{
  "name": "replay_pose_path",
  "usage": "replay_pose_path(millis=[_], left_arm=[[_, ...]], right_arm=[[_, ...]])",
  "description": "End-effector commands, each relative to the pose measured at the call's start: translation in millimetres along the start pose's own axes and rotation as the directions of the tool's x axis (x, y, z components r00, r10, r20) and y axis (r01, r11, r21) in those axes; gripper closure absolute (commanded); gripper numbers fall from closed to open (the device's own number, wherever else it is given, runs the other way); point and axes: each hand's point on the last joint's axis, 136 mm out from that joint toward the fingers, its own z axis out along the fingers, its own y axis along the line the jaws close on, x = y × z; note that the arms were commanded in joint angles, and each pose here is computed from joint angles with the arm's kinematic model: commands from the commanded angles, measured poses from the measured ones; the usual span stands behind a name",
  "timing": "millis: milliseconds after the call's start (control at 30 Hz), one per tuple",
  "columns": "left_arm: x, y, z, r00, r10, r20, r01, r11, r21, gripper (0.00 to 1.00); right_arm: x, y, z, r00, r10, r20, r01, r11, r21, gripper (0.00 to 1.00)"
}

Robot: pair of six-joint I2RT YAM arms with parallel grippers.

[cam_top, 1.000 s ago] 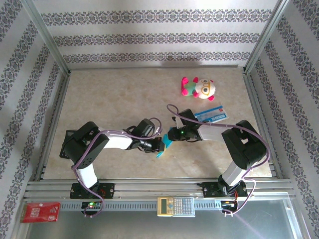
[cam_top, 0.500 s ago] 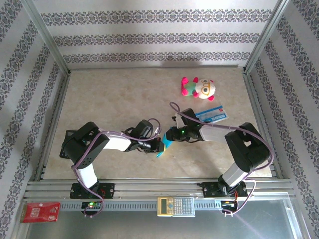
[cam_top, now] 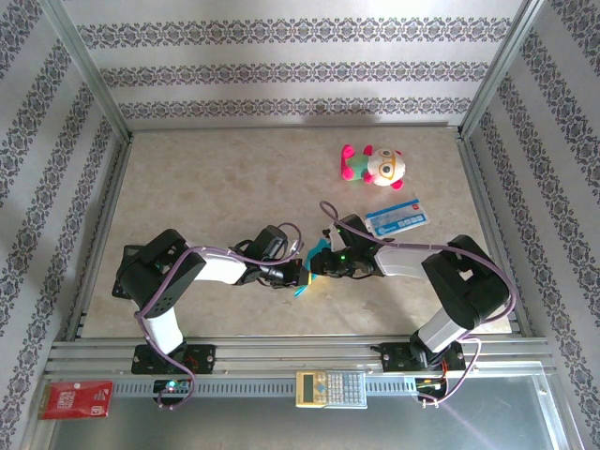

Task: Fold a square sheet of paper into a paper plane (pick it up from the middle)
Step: Fold the wing for the fifth time at the center of the table.

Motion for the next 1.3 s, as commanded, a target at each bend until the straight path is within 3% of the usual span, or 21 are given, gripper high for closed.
replay_pose_path(millis=[0, 600, 900, 1100, 1267], left_arm=[[47, 67, 4, 0.983, -0.146, -0.111, 0.12, 0.969, -0.214, 1.0], [56, 78, 4, 0.978, -0.154, -0.138, 0.116, 0.962, -0.247, 1.0], [54, 75, 2, 0.98, -0.152, -0.13, 0.117, 0.963, -0.243, 1.0], [49, 69, 2, 0.981, -0.149, -0.124, 0.117, 0.965, -0.237, 1.0], [45, 66, 3, 0.982, -0.149, -0.116, 0.119, 0.966, -0.228, 1.0]], right_arm=[[-5, -14, 5, 1.0, 0.021, 0.002, -0.021, 0.999, 0.037, 0.8], [-52, -76, -19, 0.979, 0.184, 0.089, -0.195, 0.971, 0.139, 0.85], [-85, -115, -46, 0.942, 0.28, 0.186, -0.311, 0.935, 0.172, 0.86], [-106, -77, -72, 0.95, 0.201, 0.24, -0.226, 0.971, 0.083, 0.85], [-79, -18, -69, 0.969, 0.075, 0.235, -0.084, 0.996, 0.025, 0.83]])
